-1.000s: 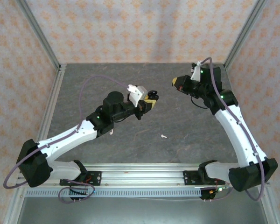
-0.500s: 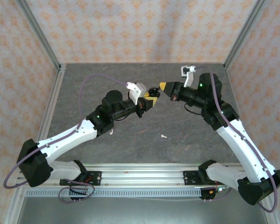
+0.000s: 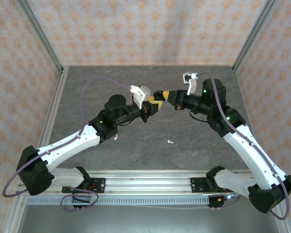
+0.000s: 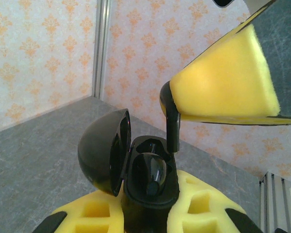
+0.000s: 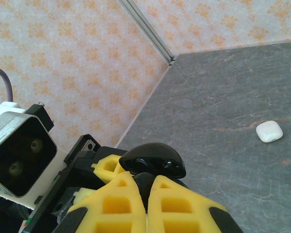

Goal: Insert wireless bluetooth earbuds into charging case

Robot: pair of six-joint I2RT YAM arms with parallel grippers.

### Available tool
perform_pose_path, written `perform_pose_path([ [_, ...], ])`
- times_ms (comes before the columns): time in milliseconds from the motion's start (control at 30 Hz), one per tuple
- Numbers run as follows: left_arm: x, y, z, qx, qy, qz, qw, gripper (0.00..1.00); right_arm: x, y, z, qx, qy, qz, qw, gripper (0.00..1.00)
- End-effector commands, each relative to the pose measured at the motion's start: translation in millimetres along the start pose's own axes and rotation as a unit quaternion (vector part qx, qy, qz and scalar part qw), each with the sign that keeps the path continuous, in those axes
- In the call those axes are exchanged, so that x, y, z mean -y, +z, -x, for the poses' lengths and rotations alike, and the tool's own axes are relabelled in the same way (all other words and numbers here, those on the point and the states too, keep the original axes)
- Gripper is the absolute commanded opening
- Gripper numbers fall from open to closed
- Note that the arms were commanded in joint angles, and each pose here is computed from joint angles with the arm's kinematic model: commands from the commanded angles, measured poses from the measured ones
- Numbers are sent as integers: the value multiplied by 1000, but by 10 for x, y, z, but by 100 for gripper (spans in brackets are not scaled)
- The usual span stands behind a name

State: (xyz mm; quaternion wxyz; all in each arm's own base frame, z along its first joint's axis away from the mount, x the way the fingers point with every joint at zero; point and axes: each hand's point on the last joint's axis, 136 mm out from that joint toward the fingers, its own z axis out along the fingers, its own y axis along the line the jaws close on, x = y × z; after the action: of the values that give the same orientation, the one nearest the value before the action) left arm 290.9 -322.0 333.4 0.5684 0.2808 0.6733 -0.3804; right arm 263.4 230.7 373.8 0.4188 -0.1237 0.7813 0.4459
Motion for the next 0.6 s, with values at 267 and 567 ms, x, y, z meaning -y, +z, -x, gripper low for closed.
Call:
perform_pose_path([
  [267,111,-76,184,33,1,-13,999,0,12,11,-79,-7,-11,1,1000,8],
  [567,100,-90,219,39,0,-9,999,0,50,49,-175,-22,-12,0,1000,8],
])
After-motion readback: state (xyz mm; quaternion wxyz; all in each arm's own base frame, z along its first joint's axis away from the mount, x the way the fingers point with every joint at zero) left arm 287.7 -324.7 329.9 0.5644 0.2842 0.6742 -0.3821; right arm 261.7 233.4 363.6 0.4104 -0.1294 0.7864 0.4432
